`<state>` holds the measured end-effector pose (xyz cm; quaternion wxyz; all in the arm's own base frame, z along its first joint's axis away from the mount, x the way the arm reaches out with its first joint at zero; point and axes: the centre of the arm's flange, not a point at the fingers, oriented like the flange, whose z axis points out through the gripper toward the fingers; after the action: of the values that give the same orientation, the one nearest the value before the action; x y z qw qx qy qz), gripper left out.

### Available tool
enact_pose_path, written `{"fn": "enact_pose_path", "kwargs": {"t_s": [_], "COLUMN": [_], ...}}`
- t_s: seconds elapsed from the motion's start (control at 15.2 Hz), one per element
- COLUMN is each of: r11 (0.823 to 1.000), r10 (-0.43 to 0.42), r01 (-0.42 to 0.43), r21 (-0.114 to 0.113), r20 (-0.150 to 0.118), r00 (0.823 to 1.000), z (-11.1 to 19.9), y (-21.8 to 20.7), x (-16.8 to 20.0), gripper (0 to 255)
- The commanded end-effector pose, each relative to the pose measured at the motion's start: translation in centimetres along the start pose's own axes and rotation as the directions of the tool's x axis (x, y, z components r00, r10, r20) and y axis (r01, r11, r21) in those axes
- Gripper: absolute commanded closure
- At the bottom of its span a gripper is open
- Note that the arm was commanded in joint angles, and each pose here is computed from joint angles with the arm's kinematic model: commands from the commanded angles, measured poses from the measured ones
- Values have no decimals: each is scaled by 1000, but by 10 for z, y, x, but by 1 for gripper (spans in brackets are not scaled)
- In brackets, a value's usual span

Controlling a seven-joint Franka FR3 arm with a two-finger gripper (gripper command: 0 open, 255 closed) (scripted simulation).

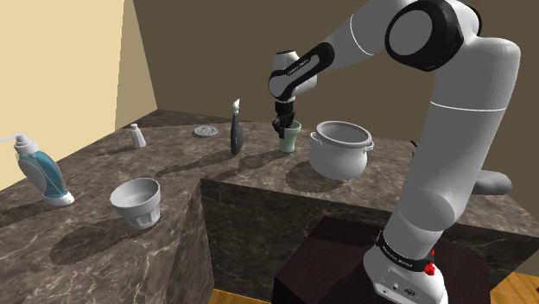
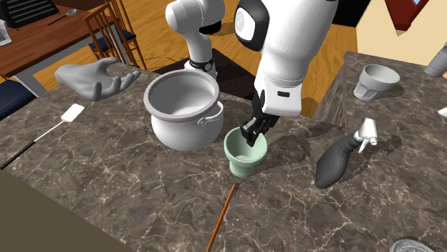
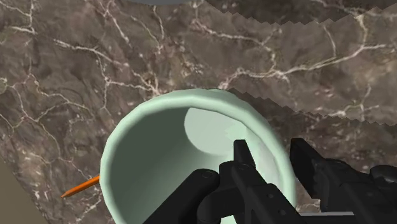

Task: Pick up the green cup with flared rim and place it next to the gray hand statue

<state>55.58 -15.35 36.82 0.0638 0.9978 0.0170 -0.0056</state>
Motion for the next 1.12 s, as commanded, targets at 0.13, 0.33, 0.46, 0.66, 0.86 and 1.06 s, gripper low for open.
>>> {"fn": "enact_pose_path", "kwargs": {"t_s": [0.13, 0.33, 0.46, 0.66, 0.86, 1.06], "r11": [1000, 1000, 1000, 1000, 1000, 1000], "r10": [0, 0, 0, 0, 0, 0], "r01": [0, 0, 0, 0, 0, 0], "r21": [0, 0, 0, 0, 0, 0], "r20": [0, 0, 0, 0, 0, 0], "r00": [1000, 1000, 1000, 1000, 1000, 1000], "z": [0, 0, 0, -16, -31, -47], "y": [0, 0, 0, 2, 4, 6], "x": [0, 0, 0, 0, 0, -1], "gripper": [255, 255, 255, 255, 255, 255]}}
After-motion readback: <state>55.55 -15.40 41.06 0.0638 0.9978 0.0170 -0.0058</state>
